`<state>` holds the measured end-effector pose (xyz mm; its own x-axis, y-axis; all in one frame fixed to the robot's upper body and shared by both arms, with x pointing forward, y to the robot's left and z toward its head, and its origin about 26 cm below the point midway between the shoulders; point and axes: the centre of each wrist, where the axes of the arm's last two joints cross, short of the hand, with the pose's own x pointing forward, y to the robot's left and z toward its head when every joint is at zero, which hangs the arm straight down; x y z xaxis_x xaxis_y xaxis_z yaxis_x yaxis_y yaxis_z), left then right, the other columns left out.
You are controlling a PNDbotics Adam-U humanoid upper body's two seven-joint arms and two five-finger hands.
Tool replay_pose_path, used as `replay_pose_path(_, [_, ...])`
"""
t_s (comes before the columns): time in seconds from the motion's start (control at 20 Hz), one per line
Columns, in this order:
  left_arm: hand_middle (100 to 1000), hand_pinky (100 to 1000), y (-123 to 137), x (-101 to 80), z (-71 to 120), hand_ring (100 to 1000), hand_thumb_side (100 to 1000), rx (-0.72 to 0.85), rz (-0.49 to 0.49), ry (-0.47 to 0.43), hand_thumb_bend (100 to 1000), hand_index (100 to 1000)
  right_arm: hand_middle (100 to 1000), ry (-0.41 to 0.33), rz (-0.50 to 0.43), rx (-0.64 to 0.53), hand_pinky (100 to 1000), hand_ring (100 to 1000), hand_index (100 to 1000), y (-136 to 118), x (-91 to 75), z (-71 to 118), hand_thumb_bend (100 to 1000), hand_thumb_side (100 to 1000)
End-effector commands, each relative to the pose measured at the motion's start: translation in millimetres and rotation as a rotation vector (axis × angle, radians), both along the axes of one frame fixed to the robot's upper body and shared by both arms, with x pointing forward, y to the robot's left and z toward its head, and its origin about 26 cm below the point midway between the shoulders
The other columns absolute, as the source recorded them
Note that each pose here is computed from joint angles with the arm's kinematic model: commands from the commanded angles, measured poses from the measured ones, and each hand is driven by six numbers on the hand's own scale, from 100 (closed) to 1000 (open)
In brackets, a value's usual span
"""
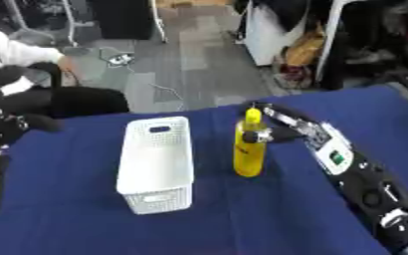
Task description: Pick up objects on the table and place them in the box.
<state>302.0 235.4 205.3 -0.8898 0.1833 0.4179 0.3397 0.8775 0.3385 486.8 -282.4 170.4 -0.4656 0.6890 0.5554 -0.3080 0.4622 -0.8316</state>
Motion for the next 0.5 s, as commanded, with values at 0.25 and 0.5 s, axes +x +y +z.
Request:
replay_pose_path(0.25, [908,664,-2.4,-0.7,10.8,793,749,0.007,-0.017,-0.038,268,870,916,0.125,-0.010,0.194,1000,842,861,-8.2,6.1,3.3,1000,810])
replay_pose_path(0.5, [908,665,-3.1,-0.4,11.8,793,749,0.006,-0.022,-0.042,267,870,927,0.190,-0.016,0.239,1000,850,867,-8.1,7.7,-1.3,1000,769])
